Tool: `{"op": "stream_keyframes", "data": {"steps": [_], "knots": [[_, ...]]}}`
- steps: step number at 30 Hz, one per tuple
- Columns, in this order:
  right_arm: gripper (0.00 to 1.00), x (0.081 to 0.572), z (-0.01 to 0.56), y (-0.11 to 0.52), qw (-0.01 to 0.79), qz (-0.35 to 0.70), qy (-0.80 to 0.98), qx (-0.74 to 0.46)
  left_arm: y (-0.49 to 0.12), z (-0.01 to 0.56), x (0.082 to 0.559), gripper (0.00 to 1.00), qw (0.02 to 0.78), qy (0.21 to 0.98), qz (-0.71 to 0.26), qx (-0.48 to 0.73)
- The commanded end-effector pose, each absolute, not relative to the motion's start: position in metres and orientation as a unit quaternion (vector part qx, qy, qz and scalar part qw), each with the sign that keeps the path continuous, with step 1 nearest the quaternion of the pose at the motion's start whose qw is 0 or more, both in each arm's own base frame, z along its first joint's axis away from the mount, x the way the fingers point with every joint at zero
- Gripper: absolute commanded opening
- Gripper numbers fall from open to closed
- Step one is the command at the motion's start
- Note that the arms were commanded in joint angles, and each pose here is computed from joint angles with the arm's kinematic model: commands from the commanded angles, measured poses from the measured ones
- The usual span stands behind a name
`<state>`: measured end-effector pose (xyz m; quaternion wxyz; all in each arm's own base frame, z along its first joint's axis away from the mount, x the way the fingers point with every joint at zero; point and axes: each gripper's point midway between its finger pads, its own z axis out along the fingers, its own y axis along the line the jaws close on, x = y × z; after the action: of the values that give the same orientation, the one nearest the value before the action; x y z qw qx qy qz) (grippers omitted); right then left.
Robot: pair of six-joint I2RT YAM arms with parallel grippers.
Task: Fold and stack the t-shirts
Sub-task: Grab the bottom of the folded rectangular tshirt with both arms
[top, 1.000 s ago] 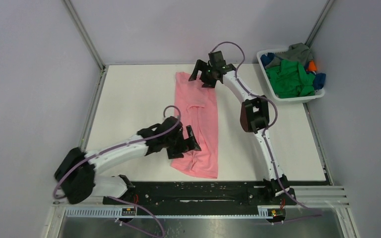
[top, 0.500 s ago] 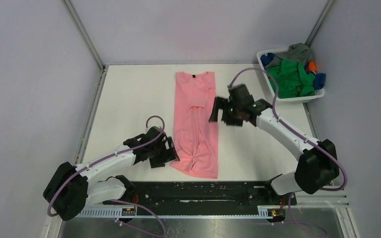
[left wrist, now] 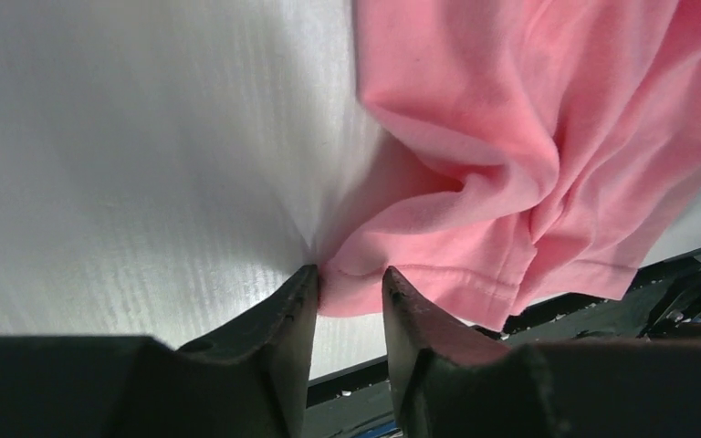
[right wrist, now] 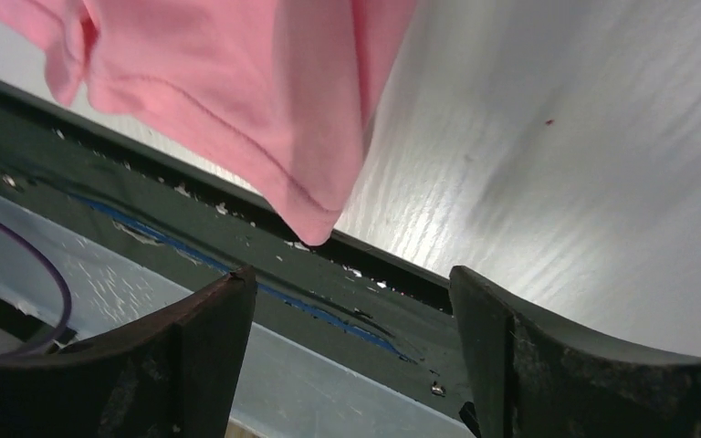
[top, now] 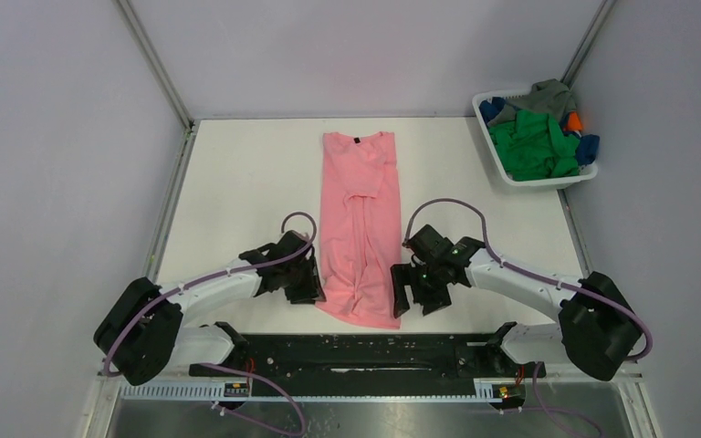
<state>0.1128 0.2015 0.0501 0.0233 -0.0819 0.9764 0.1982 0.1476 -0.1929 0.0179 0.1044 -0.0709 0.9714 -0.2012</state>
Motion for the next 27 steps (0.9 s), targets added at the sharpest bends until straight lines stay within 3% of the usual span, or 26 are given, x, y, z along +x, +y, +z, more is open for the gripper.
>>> {"op": "stream_keyframes", "data": {"steps": [1,3,6,9,16,20,27], "knots": [[0.84,0.088,0.041,0.215,-0.005,0.217,0.968,-0.125,-0.188,0.001,0.133,0.31,0.090,0.979,-0.176,-0.046],[0.81,0.084,0.033,0.215,-0.009,0.211,0.969,-0.131,-0.189,-0.002,0.127,0.26,0.089,0.980,-0.173,-0.042],[0.72,0.082,0.020,0.214,-0.012,0.206,0.969,-0.133,-0.185,-0.005,0.124,0.00,0.090,0.981,-0.167,-0.046],[0.63,0.087,0.015,0.218,-0.005,0.209,0.968,-0.139,-0.187,-0.003,0.118,0.00,0.091,0.978,-0.180,-0.051],[0.52,0.085,0.008,0.228,-0.020,0.221,0.963,-0.151,-0.199,0.010,0.104,0.00,0.095,0.965,-0.234,-0.072],[0.29,0.076,0.001,0.229,-0.047,0.220,0.963,-0.151,-0.205,0.016,0.103,0.00,0.097,0.960,-0.252,-0.078],[0.18,0.090,0.023,0.219,0.010,0.194,0.969,-0.151,-0.224,0.050,0.109,0.00,0.120,0.938,-0.317,-0.078]]}}
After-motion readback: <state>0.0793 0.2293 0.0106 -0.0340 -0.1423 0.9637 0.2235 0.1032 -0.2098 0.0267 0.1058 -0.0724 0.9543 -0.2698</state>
